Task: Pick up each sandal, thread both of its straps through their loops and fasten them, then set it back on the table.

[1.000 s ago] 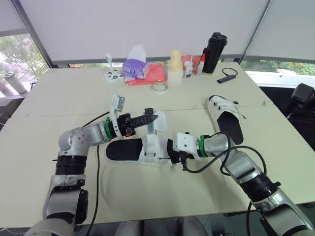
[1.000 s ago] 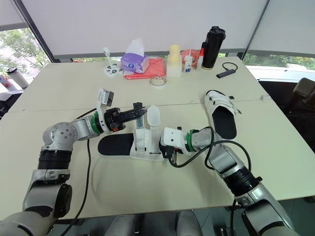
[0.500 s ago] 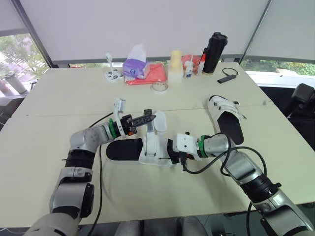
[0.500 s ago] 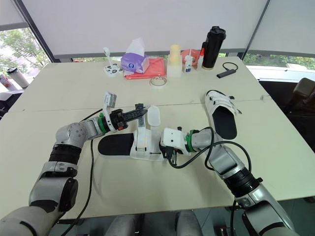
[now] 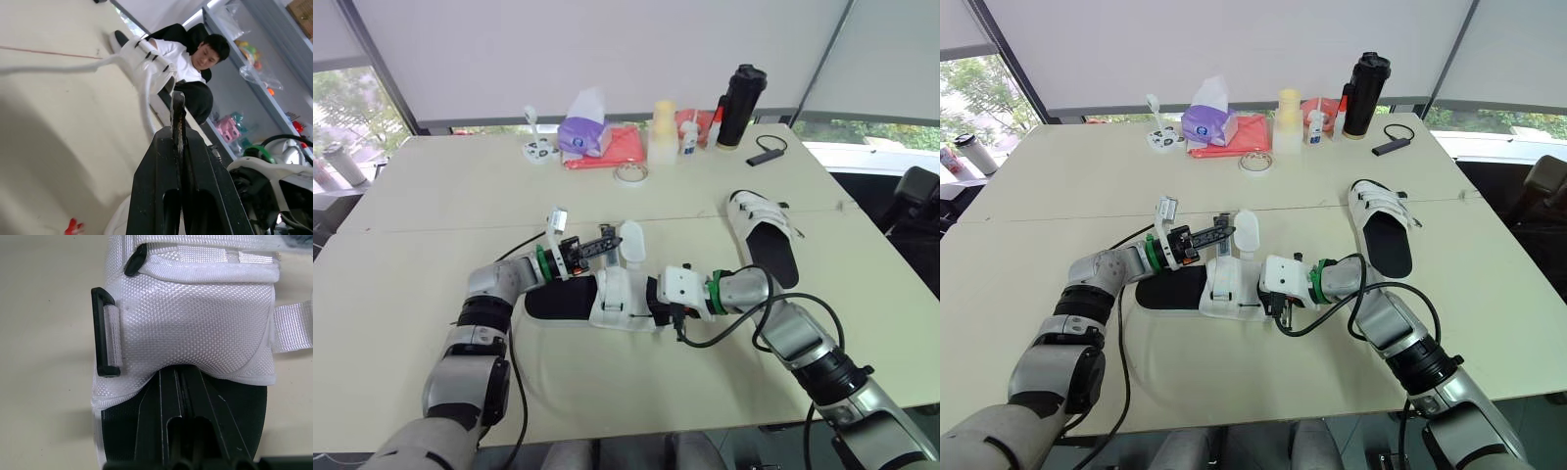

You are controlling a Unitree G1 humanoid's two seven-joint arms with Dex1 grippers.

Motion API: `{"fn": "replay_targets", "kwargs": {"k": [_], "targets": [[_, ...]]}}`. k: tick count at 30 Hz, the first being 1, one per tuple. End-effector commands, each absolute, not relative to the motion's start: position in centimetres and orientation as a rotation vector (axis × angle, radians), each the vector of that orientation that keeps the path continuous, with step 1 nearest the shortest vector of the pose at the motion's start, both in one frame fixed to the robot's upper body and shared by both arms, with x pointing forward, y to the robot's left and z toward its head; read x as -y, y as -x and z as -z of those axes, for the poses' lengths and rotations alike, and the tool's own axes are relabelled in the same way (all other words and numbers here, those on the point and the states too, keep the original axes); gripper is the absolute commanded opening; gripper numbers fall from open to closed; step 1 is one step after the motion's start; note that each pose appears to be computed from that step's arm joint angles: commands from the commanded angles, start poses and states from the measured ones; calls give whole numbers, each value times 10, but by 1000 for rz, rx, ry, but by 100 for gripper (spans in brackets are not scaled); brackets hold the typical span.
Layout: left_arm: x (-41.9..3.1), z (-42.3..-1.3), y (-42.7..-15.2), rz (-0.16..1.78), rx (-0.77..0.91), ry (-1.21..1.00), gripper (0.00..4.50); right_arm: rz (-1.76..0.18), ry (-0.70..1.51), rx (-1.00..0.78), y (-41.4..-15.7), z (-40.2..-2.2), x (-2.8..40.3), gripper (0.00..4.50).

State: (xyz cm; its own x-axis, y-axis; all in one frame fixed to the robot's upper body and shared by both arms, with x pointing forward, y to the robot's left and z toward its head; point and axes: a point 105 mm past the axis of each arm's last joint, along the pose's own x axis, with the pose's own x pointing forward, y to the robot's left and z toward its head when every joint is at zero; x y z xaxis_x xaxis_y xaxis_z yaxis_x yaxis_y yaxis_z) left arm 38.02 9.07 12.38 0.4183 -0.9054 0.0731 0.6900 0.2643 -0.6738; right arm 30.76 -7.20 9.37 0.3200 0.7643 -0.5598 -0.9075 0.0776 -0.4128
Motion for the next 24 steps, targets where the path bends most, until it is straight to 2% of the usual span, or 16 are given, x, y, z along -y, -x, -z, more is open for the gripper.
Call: {"fn": "replay_targets", "kwargs": {"k": [1,9,15,22,24], "targets": [[-92,-121,-378,1110,-406,689,6,-1270,806,-367,-300,-64,86,0],[-104,-87,-358,1006,-651,802,6,-1269,804,-367,-300,-64,85,0],[-107,-84,-356,945,-692,871,6,-1270,805,-364,-301,-64,85,0],[-105,-81,-356,915,-711,872,327,-1273,806,-364,-302,-64,85,0],[-103,-77,-358,901,-722,853,433,-1271,807,-364,-302,-64,85,0]]}}
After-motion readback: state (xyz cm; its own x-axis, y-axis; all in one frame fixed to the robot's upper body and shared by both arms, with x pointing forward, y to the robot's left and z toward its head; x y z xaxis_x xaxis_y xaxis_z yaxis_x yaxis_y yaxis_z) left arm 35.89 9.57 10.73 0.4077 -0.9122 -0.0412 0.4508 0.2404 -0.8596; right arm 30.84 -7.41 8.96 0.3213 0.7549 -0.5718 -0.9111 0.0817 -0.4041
